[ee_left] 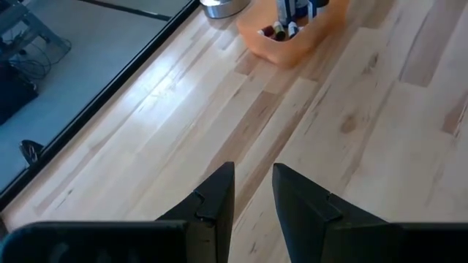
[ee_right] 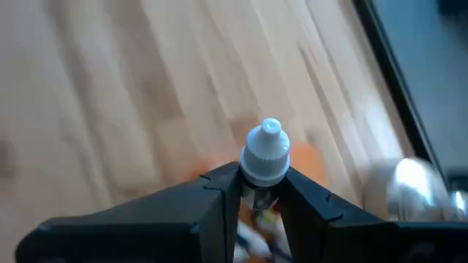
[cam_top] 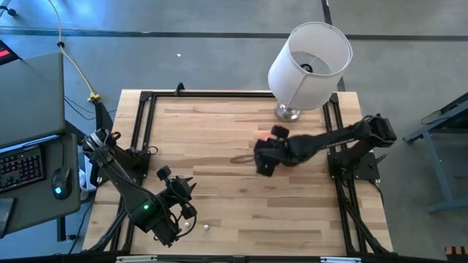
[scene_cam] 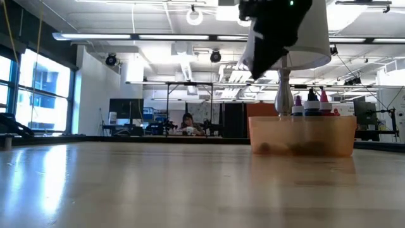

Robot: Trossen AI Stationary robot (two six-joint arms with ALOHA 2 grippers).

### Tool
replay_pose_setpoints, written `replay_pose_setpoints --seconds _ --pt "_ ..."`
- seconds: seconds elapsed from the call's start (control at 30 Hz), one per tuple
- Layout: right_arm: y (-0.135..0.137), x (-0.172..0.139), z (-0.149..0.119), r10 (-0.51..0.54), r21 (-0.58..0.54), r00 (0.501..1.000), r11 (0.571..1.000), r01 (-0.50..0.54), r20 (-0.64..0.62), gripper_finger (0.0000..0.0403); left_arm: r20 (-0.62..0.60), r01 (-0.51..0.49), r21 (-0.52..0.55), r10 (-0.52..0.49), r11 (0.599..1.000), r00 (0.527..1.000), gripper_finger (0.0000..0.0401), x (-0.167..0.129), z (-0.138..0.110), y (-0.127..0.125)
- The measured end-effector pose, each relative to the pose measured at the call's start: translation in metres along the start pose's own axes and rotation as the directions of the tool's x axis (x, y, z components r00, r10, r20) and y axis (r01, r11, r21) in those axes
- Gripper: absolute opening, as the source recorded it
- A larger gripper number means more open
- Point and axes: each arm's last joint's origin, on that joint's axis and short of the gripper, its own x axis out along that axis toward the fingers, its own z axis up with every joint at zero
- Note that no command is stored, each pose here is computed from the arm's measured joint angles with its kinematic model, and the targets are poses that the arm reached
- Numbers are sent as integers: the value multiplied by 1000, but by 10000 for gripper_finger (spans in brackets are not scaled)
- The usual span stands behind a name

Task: Pick & Place food coloring
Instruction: Put the small red food coloring bottle into the orange container

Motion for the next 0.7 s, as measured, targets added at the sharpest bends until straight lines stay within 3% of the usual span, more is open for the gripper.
replay_pose_setpoints --seconds 0.17,0.37,0.7 --pt "-28 21 -4 3 103 983 995 17 -183 77 1 1 -1 -1 1000 1000 92 0 0 0" --pt "-38 45 -5 89 179 949 983 -35 -302 78 1 3 -5 -3 1000 1000 92 0 0 0" --pt "-37 63 -7 74 125 934 992 -32 -349 98 2 14 -11 -14 1000 1000 92 0 0 -2"
